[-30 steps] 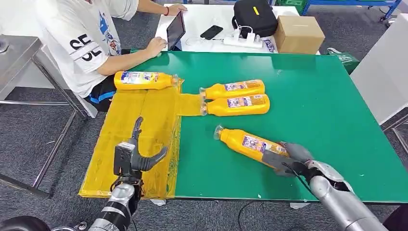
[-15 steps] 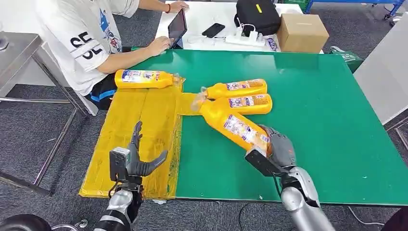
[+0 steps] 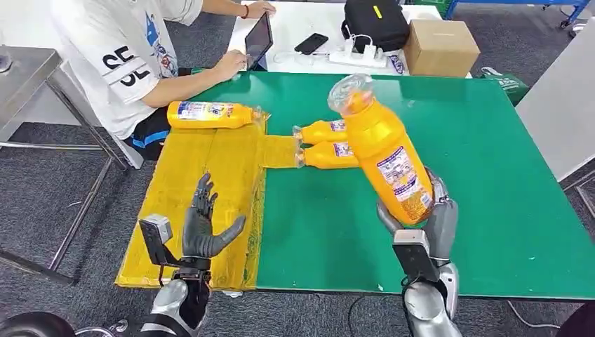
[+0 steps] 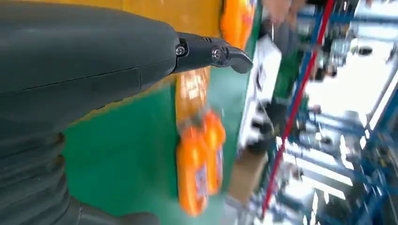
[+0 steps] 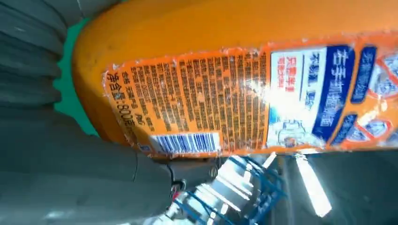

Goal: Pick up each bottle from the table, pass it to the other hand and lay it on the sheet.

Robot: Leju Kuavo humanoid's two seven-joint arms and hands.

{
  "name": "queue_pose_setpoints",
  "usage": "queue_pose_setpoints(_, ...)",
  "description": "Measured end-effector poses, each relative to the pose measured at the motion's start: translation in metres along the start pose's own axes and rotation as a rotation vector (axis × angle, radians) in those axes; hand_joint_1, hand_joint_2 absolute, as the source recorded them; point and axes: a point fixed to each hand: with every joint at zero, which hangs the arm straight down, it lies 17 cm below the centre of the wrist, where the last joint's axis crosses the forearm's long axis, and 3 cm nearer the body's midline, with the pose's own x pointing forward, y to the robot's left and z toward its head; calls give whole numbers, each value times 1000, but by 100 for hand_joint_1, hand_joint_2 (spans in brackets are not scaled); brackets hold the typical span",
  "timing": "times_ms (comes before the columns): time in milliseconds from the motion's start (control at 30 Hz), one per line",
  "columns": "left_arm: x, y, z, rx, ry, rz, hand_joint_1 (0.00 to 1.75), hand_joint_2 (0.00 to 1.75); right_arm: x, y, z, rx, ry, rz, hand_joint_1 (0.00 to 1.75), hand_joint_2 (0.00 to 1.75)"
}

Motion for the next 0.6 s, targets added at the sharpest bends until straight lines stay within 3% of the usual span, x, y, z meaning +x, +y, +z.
queue_pose_setpoints(367,8,-25,6,-96,-7,72,0,175,-1,4,9,4,27,-33,175,175)
queue_pose_setpoints(600,14,-67,27,-283,10,211,0,175,2,62,47,134,92,-183,175,175)
